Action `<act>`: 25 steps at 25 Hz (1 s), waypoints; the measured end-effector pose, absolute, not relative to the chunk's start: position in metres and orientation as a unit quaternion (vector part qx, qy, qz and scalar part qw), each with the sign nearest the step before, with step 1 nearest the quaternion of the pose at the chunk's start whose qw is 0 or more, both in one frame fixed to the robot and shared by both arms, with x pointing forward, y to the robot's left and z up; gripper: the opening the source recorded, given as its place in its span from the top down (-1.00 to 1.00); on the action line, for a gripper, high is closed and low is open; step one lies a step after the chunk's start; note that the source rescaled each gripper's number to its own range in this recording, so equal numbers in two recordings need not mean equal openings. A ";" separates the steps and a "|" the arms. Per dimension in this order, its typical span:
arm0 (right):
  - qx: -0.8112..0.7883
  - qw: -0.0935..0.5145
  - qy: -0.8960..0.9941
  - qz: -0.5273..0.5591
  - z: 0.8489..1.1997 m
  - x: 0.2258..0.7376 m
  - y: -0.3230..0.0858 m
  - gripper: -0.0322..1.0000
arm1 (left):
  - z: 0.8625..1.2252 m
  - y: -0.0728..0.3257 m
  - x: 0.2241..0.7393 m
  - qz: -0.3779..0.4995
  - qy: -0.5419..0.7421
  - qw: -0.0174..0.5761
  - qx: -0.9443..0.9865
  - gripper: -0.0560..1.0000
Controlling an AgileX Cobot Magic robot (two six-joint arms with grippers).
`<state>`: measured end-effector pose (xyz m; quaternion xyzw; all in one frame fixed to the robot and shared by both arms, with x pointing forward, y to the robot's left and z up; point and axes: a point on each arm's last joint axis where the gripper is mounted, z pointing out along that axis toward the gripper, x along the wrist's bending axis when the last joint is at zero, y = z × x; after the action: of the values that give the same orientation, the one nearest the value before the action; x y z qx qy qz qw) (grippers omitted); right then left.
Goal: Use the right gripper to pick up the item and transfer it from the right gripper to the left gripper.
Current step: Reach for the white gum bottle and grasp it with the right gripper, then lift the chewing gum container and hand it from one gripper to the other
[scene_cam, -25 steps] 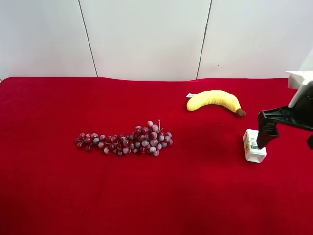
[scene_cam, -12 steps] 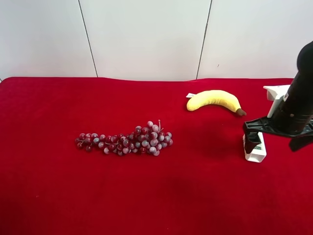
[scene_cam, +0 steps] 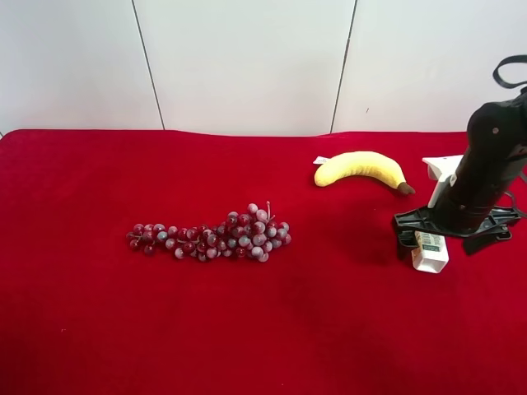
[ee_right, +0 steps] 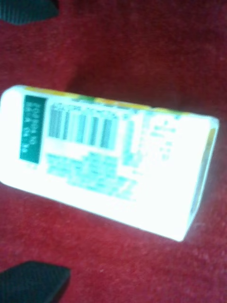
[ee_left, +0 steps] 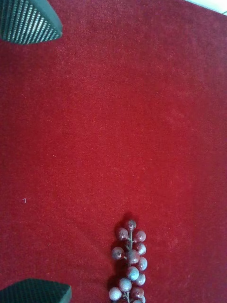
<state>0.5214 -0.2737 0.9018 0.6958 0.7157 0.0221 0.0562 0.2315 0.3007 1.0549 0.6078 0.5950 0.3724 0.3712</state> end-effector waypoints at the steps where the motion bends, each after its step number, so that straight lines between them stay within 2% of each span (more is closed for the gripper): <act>1: 0.696 0.056 0.716 0.022 0.900 0.522 -0.274 -1.00 | 1.055 0.301 0.232 0.372 0.595 0.371 0.608 -1.00; 3: 0.695 0.056 0.716 0.023 0.897 0.523 -0.273 -1.00 | 1.055 0.301 0.232 0.372 0.595 0.371 0.608 -1.00; 5: 0.695 0.054 0.717 0.021 0.894 0.524 -0.273 -0.85 | 1.055 0.301 0.232 0.372 0.595 0.371 0.608 -1.00; 7: 0.696 0.052 0.716 0.018 0.892 0.523 -0.273 -0.55 | 1.055 0.301 0.232 0.372 0.595 0.371 0.608 -1.00; 9: 0.696 0.052 0.716 0.018 0.892 0.524 -0.273 -0.14 | 1.055 0.301 0.232 0.372 0.595 0.371 0.608 -1.00; 12: 0.696 0.052 0.716 0.018 0.892 0.524 -0.273 0.36 | 1.055 0.301 0.232 0.372 0.595 0.371 0.608 -1.00; 16: 0.696 0.052 0.716 0.018 0.891 0.524 -0.273 0.86 | 1.055 0.301 0.232 0.372 0.595 0.371 0.608 -1.00; 17: 0.696 0.052 0.716 0.018 0.891 0.524 -0.273 0.92 | 1.055 0.301 0.232 0.372 0.595 0.371 0.608 -1.00; 25: 0.696 0.052 0.716 0.019 0.892 0.523 -0.273 0.92 | 1.055 0.301 0.232 0.372 0.595 0.371 0.608 -1.00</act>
<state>0.5234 -0.2733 0.8923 0.6958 0.7161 0.0185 0.0522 0.2315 0.3007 1.0549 0.6078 0.5950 0.3724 0.3712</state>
